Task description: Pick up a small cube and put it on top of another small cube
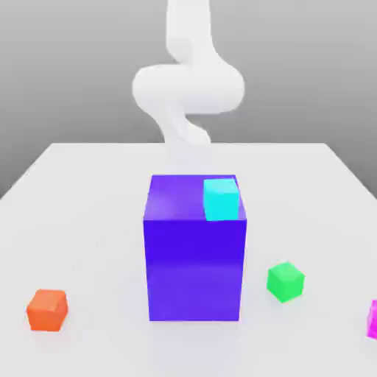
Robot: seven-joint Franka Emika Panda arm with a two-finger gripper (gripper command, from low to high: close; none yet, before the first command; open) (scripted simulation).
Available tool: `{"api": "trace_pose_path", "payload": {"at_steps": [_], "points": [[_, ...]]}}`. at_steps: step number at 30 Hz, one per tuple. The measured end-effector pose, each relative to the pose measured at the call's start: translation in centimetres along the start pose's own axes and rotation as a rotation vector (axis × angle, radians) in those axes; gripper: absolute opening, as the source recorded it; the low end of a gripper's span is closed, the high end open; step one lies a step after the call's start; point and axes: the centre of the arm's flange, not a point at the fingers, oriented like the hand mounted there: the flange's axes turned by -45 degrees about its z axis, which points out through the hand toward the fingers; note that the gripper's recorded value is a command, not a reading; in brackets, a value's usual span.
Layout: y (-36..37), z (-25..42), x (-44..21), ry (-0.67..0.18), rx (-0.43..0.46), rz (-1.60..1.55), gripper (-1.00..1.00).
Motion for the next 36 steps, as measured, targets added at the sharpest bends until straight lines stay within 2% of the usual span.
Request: {"api": "trace_pose_path", "payload": {"at_steps": [7,14,22,29,33,34,36], "points": [[-7.6,12.2,-0.9,-0.172,0.048,-0.245,0.0],[-16.0,22.8,-5.7,-0.326,0.13,-0.495,0.0],[-26.3,32.1,-15.8,-0.486,0.272,-0.79,0.0],[-33.1,37.6,-27.3,-0.618,0.419,-1.013,0.0],[-34.1,41.4,-31.9,-0.633,0.44,-1.039,0.0],[-34.2,42.3,-32.7,-0.634,0.441,-1.041,-1.0],[-34.2,42.3,-32.7,-0.634,0.441,-1.041,-1.0]]}}
